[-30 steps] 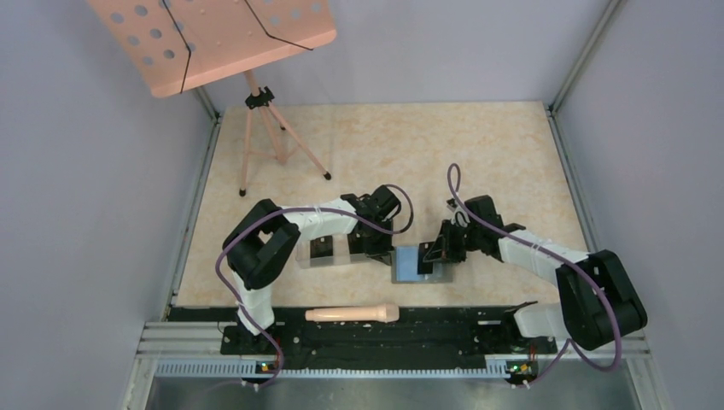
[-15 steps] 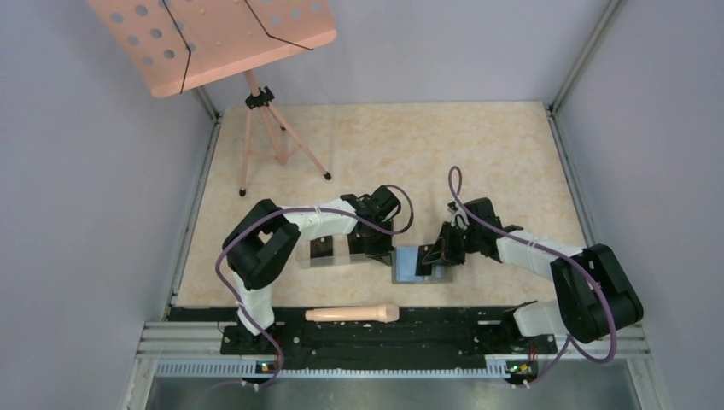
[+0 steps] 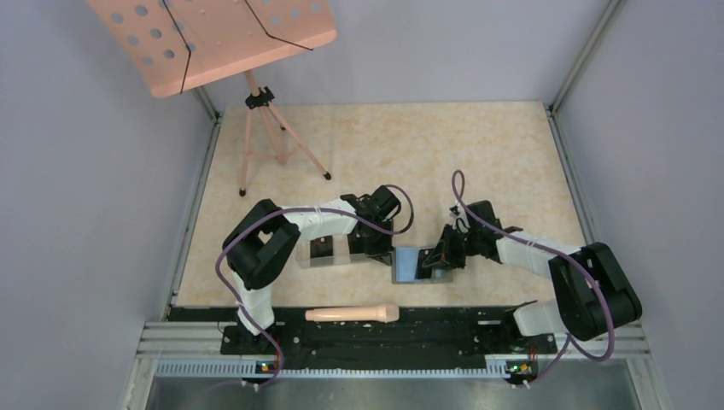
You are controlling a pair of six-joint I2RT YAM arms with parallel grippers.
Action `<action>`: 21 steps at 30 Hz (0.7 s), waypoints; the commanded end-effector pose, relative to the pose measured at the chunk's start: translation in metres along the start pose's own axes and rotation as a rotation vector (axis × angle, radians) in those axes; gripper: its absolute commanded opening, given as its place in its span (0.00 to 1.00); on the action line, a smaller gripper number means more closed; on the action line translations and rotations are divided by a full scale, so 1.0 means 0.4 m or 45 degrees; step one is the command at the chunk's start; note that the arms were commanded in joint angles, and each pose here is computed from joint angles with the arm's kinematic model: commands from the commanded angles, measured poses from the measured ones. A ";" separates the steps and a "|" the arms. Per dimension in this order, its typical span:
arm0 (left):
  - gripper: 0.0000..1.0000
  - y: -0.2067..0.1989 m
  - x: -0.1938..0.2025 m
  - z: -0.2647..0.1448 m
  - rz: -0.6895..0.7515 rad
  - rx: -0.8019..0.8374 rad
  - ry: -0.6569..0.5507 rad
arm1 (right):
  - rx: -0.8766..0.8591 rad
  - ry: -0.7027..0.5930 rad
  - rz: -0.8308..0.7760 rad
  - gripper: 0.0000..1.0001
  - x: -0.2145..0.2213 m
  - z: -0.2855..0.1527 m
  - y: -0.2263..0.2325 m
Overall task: Put the credit cards into the card holder
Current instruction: Insert the credit card into the card holder.
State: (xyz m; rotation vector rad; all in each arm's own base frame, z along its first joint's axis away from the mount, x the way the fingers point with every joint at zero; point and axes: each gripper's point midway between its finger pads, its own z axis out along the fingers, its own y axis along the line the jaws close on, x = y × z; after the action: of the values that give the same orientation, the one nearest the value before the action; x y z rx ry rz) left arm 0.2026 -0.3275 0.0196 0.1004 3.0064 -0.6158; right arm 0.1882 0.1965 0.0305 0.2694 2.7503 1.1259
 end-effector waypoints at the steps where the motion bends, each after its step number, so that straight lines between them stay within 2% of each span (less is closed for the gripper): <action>1: 0.00 0.041 0.034 0.036 0.023 -0.065 0.057 | -0.019 0.043 0.027 0.00 0.009 0.008 -0.008; 15: 0.00 0.033 0.035 0.036 0.035 -0.052 0.067 | -0.073 0.211 -0.005 0.00 0.026 0.030 0.002; 17: 0.00 0.037 0.036 0.036 0.030 -0.060 0.067 | -0.071 0.209 -0.018 0.03 0.019 0.028 0.007; 21: 0.00 0.042 0.037 0.029 0.019 -0.078 0.063 | -0.020 0.189 -0.053 0.18 0.001 0.014 0.012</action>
State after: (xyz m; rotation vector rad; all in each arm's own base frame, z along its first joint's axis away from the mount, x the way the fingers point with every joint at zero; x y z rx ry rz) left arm 0.2011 -0.3277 0.0197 0.1234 3.0084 -0.6215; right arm 0.1813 0.2104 0.0267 0.1727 2.8465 1.2892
